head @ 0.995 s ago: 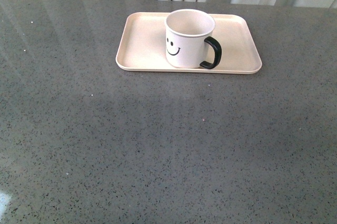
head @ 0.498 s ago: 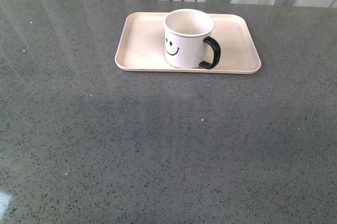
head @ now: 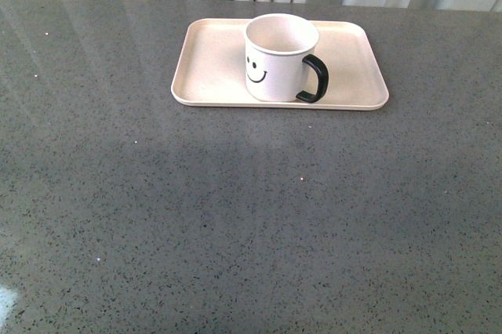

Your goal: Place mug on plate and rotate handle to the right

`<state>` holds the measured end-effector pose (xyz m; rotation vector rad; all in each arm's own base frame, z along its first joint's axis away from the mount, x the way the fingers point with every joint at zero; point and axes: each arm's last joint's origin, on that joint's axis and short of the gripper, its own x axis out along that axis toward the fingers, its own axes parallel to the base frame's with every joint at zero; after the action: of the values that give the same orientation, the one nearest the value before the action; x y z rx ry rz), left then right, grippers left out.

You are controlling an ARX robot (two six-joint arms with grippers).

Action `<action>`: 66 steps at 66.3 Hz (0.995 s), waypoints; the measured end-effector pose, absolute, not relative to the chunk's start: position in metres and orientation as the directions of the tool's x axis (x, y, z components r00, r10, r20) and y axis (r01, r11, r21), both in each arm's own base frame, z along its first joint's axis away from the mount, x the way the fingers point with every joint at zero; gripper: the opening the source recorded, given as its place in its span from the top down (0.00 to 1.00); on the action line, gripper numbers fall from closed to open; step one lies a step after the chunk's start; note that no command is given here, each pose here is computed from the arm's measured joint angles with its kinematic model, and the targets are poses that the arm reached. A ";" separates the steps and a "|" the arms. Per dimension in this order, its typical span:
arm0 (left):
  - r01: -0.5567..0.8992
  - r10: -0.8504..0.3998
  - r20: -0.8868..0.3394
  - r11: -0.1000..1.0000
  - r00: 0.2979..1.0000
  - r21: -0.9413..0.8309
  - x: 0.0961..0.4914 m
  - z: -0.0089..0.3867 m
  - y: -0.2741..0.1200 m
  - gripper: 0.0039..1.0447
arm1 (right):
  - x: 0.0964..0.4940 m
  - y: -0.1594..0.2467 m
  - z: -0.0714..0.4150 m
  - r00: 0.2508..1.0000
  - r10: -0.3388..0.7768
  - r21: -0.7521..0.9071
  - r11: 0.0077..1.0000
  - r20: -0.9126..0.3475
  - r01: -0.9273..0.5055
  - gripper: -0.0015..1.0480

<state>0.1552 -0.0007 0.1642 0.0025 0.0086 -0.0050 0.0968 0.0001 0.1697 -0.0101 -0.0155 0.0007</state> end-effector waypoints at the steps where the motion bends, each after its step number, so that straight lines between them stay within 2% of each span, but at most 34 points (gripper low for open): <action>1: 0.004 -0.004 -0.009 1.000 1.000 0.002 0.154 0.164 -0.001 0.99 | 0.097 0.000 0.170 1.000 0.000 -0.010 1.000 0.015 0.000 0.09; 66: 0.004 -0.004 0.015 1.000 1.000 0.002 0.112 0.171 0.000 0.99 | 0.097 0.000 0.170 1.000 0.000 -0.010 1.000 0.015 0.000 0.09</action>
<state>0.1116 -0.0004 0.1710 0.0025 -0.0151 -0.0038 0.0968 0.0000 0.1697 -0.0101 -0.0155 0.0003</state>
